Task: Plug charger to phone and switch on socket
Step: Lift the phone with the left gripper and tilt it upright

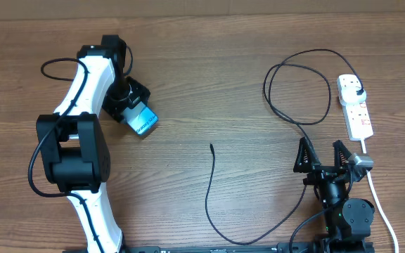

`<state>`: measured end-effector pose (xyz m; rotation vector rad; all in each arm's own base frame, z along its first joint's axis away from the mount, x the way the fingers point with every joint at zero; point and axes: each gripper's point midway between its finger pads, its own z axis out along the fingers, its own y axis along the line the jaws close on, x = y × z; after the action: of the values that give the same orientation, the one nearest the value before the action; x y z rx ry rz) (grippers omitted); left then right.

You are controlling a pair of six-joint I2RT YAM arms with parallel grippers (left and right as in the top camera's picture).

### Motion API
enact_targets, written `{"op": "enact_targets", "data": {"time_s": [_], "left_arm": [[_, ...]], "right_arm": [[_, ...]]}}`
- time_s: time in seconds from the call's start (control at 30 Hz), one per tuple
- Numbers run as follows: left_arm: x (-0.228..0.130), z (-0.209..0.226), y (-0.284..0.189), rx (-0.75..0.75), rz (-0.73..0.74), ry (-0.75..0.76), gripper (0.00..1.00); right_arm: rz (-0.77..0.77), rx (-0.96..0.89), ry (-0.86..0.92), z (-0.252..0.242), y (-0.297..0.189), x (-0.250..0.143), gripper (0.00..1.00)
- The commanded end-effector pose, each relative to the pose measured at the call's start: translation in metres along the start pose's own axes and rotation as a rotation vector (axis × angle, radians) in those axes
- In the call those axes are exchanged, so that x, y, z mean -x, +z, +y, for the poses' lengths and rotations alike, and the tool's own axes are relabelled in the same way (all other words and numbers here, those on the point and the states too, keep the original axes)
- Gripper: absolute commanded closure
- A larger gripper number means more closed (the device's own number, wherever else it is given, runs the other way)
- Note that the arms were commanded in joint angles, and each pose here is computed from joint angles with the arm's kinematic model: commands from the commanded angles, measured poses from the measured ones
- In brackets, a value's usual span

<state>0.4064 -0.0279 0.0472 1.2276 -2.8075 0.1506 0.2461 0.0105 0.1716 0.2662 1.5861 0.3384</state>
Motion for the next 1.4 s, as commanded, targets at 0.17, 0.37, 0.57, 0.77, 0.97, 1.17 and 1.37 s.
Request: {"op": "enact_targets", "data": {"time_s": [0.17,0.37,0.57,0.77,0.97,1.17,1.37], "left_arm": [[-0.076,-0.081,-0.065,-0.462,0.381,0.093,0.96],[-0.115,-0.09,-0.097,-0.565,0.674,-0.026,0.96],[-0.135,-0.099,-0.129,-0.677,0.869,-0.054,0.96],[-0.143,-0.106,-0.153,-0.775,0.984,-0.053,0.96],[-0.144,-0.106,-0.155,-0.776,1.003,-0.063,0.96],[-0.144,-0.106,-0.155,-0.776,1.002,-0.062,0.96],[-0.145,-0.106,-0.155,-0.773,1.0,-0.059,0.96]], "right_arm": [[-0.004,-0.003,-0.006,-0.001,0.0,-0.002,0.0],[-0.004,-0.003,-0.006,-0.001,0.0,-0.002,0.0],[-0.004,-0.003,-0.006,-0.001,0.0,-0.002,0.0],[-0.004,-0.003,-0.006,-0.001,0.0,-0.002,0.0],[-0.004,-0.004,-0.006,-0.001,0.0,-0.002,0.0],[-0.004,-0.003,-0.006,-0.001,0.0,-0.002,0.0],[-0.004,-0.003,-0.006,-0.001,0.0,-0.002,0.0]]}}
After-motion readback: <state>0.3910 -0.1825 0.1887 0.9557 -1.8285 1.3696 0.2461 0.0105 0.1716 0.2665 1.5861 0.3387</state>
